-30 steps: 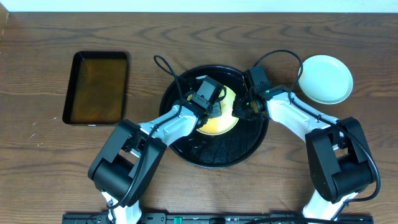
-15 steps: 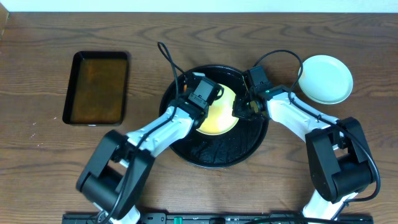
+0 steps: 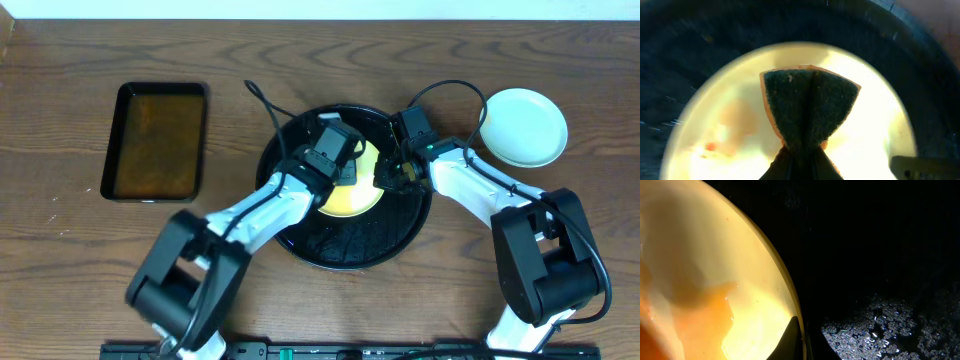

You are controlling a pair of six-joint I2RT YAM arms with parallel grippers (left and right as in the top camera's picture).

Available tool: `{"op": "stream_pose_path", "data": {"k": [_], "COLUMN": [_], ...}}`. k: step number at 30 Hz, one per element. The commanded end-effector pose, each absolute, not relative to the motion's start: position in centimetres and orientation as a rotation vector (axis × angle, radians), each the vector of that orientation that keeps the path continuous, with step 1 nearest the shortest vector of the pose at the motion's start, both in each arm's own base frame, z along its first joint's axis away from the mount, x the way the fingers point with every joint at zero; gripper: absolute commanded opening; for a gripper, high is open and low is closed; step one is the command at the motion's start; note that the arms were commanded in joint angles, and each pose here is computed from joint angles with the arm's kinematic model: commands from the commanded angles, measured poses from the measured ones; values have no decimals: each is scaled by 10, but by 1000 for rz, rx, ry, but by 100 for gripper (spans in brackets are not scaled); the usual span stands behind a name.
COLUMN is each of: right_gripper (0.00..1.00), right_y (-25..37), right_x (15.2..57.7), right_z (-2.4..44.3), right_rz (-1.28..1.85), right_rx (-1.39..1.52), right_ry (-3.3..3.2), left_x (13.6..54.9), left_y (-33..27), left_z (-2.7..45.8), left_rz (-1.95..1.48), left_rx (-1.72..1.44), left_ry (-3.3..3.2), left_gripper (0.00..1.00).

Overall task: Clean dirty plates on tray and stack at the side
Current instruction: 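Hold the yellow plate with the right gripper and scrub it with the sponge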

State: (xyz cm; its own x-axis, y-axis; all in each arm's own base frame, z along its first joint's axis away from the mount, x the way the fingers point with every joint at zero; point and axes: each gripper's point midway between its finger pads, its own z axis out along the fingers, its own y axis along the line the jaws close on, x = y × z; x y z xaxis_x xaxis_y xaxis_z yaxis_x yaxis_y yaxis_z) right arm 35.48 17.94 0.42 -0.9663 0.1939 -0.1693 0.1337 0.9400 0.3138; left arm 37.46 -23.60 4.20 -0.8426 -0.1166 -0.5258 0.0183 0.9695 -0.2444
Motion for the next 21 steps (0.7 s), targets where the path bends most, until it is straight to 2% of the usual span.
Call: {"op": "stream_pose_path", "data": {"k": [1,10,15,21], "right_gripper": [2,2,2,2], "right_y": [170,170,170,170], "right_x": [350,350,350,350], "right_z": [-6,-6,-6,-6], "right_rz": [370,369,369,370], "right_rx": [253,253,253,253], "right_ry": [2916,2916,2916,2916], "left_x": [362,372,384,391], "left_y": [-236,-173,-139,-138], "left_z": [1,-5,13,45], "left_rz": [-304,71,231,230], "left_rx": [-94,18,14,6], "left_ry": [2658,2647,2587,2507], "left_gripper": [8,8,8,7]}}
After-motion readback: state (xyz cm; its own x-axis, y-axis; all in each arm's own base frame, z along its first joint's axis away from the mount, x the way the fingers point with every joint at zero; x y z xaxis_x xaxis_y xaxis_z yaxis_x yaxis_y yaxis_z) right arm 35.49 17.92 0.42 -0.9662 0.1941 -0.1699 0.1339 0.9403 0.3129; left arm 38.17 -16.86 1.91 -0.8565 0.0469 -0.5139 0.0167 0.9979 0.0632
